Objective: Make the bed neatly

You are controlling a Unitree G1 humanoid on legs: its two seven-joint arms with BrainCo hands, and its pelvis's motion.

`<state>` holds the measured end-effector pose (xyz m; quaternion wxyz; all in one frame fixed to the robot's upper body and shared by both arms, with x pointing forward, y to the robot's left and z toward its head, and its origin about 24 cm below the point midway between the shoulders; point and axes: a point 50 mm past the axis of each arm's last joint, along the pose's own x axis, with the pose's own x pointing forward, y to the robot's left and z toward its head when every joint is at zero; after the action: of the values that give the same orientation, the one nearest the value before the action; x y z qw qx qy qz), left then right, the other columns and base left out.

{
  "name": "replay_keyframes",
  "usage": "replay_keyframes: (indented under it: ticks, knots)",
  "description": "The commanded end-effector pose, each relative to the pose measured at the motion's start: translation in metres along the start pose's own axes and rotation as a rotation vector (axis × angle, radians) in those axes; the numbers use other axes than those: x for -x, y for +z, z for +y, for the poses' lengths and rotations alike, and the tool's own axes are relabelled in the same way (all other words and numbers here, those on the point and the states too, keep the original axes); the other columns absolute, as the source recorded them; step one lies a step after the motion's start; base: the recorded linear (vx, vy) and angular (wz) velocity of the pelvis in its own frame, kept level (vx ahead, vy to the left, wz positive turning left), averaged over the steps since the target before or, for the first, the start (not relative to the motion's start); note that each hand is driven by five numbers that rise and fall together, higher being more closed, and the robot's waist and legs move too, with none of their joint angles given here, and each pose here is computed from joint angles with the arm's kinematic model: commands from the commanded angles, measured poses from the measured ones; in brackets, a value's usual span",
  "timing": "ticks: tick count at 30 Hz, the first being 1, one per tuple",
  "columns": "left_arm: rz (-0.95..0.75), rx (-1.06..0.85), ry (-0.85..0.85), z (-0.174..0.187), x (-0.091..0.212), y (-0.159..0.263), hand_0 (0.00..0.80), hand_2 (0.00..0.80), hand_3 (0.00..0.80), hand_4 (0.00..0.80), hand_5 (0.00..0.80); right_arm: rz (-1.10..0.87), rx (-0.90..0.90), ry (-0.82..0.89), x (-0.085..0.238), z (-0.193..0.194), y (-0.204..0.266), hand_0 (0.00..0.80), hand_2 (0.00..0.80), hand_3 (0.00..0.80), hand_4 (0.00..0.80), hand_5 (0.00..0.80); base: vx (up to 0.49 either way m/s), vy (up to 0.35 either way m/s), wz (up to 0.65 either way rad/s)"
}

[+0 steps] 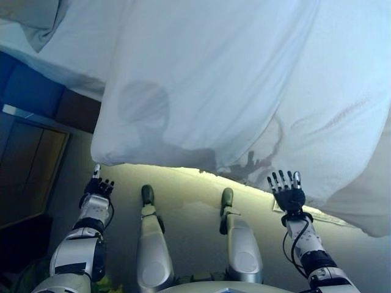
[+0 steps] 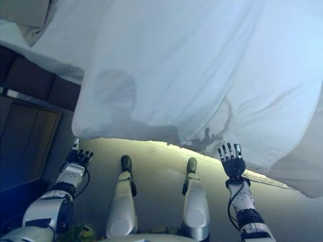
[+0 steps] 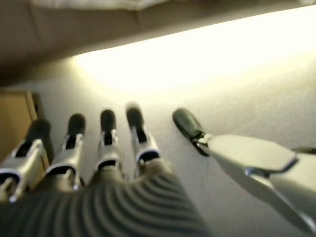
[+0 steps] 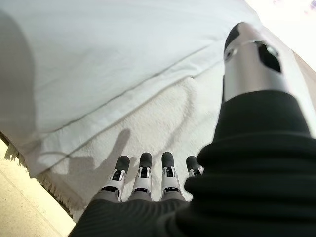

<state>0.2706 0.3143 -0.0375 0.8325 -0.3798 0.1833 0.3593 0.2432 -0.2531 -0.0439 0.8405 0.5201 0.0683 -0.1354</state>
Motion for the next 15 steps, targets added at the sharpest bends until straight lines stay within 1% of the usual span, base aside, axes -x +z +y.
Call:
replay_keyframes:
  ticks: [1,7,9,10,13,15]
  knots:
    - [-0.147,-0.016,0.103,0.025,0.001,0.045,0.000,0.000,0.000,0.000,0.000,-0.096,-0.038,0.038,0.003,0.002,0.022,0.000,0.000,0.000,0.000,0.000,0.022,0.076,0.14]
    - [-0.225,-0.062,0.085,0.028,0.003,0.073,0.000,0.000,0.000,0.000,0.000,-0.086,-0.030,0.019,0.007,-0.007,0.023,0.000,0.000,0.000,0.000,0.000,0.034,0.033,0.05]
    - [-0.246,-0.045,-0.013,0.020,0.004,0.081,0.000,0.000,0.000,0.000,0.000,-0.088,-0.031,0.011,0.009,-0.009,0.023,0.000,0.000,0.000,0.000,0.000,0.080,0.029,0.03]
    - [-0.242,-0.007,-0.079,0.015,0.005,0.081,0.000,0.000,0.000,0.000,0.000,-0.091,-0.031,0.011,0.009,-0.009,0.023,0.000,0.000,0.000,0.000,0.000,0.043,0.047,0.08]
    - [-0.207,0.115,-0.354,-0.014,0.011,0.059,0.000,0.000,0.000,0.000,0.000,-0.110,-0.031,0.014,0.014,-0.012,0.022,0.000,0.000,0.000,0.000,0.000,0.018,0.035,0.10]
    - [-0.175,0.165,-0.558,-0.036,0.024,0.034,0.000,0.000,0.000,0.000,0.000,-0.130,-0.033,0.011,0.018,-0.015,0.022,0.000,0.000,0.000,0.000,0.000,-0.001,-0.002,0.14]
